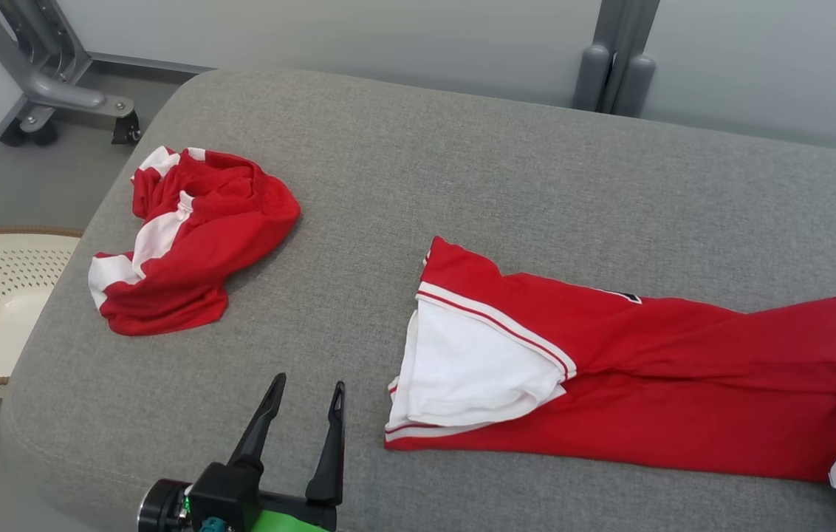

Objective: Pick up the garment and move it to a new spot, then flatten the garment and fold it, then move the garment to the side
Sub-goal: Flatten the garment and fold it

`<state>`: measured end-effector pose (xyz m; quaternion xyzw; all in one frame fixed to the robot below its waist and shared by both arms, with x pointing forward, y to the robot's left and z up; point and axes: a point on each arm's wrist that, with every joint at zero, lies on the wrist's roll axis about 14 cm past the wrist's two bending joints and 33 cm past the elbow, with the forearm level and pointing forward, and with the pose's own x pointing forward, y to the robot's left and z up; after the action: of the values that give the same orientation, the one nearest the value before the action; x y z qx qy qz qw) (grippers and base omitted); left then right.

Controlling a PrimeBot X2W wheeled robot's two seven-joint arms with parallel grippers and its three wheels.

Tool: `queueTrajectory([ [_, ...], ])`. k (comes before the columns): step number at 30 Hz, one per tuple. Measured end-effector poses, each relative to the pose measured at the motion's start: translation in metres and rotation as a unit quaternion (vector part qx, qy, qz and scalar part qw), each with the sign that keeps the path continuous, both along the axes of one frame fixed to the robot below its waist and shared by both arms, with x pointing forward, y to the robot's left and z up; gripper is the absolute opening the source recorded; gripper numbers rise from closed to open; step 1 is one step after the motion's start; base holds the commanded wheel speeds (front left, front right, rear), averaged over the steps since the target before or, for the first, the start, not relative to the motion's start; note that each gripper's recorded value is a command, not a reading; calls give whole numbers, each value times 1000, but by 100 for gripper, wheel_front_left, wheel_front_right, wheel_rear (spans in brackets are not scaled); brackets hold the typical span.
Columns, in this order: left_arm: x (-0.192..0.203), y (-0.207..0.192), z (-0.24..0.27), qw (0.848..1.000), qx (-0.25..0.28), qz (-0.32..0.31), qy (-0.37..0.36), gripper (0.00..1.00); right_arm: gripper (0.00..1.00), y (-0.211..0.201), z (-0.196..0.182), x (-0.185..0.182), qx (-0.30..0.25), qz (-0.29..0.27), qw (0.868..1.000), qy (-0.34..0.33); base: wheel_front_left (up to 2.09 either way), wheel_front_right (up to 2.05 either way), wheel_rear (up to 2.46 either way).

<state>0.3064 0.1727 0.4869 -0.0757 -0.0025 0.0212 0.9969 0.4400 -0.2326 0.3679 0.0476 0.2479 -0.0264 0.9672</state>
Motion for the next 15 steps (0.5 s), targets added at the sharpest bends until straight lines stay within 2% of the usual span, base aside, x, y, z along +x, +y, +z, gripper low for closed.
queueTrajectory([
  [4, 1, 1, -3, 1000, -1, -2, 5, 100, 100, -3, -6, 2, -5, -9, 1000, 9, 0, 0, 0],
  [5, 2, 1, -3, 1000, -2, -1, 5, 100, 89, -1, -8, 2, -2, -9, 1000, 12, 0, 0, 0],
  [6, 3, 1, -4, 1000, -3, -1, 5, 100, 57, 1, -9, 2, 1, -11, 1000, 13, 0, 0, 0],
  [7, 3, 1, -4, 1000, -4, -2, 5, 100, 20, 3, -11, 2, 5, -11, 1000, 15, 0, 0, 0],
  [8, 4, 0, -5, 1000, -4, -2, 6, 100, 0, 5, -11, 2, 7, -10, 1000, 17, 0, 0, 0],
  [12, 6, 2, -6, 1000, -6, -2, 8, 100, 0, 7, -12, 2, 2, -1, 1000, 22, 0, 0, 0],
  [15, 8, 3, -6, 1000, -7, -1, 6, 100, 0, -6, -6, 2, -30, 8, 999, 14, 0, 0, 0],
])
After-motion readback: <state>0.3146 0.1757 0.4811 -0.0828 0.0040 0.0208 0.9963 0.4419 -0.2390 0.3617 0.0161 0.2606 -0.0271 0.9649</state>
